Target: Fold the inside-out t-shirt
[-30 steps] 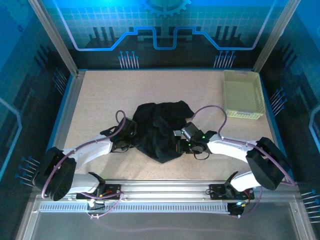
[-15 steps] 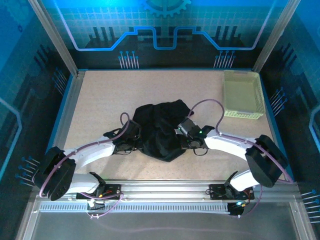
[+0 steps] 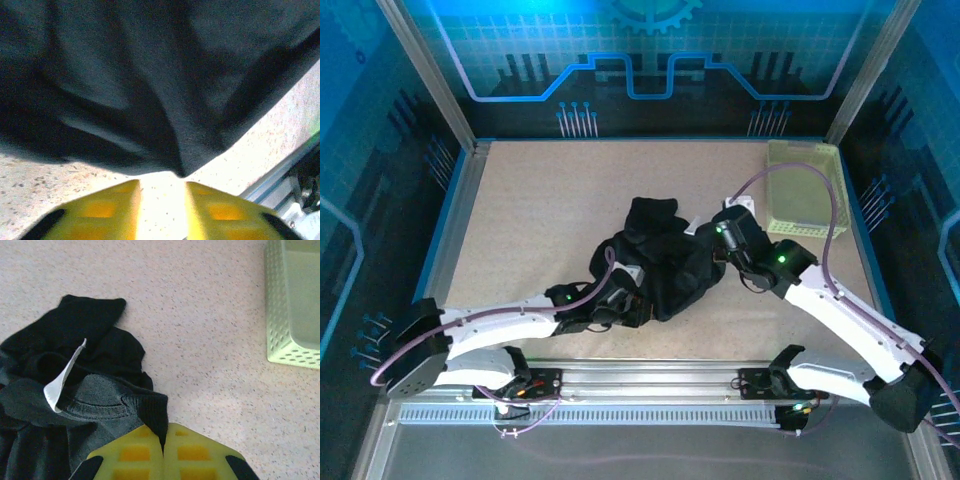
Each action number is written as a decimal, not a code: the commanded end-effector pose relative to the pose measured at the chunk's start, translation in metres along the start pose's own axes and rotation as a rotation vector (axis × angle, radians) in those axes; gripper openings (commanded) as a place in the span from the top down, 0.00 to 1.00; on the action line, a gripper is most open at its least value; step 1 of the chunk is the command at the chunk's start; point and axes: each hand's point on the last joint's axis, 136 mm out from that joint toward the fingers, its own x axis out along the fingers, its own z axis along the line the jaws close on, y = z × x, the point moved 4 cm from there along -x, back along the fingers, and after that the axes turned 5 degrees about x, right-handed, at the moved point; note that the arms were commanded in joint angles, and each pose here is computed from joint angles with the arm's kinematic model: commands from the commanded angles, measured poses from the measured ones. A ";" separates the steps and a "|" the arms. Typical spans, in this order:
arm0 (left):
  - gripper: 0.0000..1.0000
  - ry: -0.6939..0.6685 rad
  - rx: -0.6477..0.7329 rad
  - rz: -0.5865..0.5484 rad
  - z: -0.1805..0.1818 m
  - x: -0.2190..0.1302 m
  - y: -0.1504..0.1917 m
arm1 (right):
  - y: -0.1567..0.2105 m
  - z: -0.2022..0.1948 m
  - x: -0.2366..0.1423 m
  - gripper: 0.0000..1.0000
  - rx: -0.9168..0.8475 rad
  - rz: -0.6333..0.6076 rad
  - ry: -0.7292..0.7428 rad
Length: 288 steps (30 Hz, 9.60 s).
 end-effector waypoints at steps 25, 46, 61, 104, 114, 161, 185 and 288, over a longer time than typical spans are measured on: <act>0.45 -0.320 -0.234 0.046 0.097 0.079 -0.193 | 0.084 -0.025 0.027 1.00 0.005 0.177 0.032; 1.00 -0.019 -0.005 -0.983 -0.022 -0.295 -0.270 | -0.175 -0.030 -0.182 1.00 0.038 -0.510 -0.218; 1.00 -0.419 -0.374 -0.352 0.137 -0.100 -0.112 | 0.049 0.063 0.040 0.97 -0.250 0.138 -0.206; 0.99 -0.507 -0.456 -0.256 0.184 -0.080 -0.063 | 0.158 0.009 0.102 0.48 -0.016 0.555 0.004; 0.99 -0.490 -0.444 -0.267 0.183 -0.082 -0.057 | 0.139 0.011 0.111 0.80 -0.050 0.493 0.065; 1.00 -0.263 -0.389 -0.297 0.130 -0.094 -0.131 | -0.016 -0.025 0.008 1.00 0.143 0.082 -0.081; 0.35 -0.438 -0.442 -0.148 0.165 -0.077 -0.082 | 0.101 -0.066 0.041 0.44 0.286 0.377 0.113; 1.00 -0.694 -0.309 -0.552 0.211 -0.090 -0.340 | -0.211 -0.015 0.131 0.89 0.119 -0.136 -0.110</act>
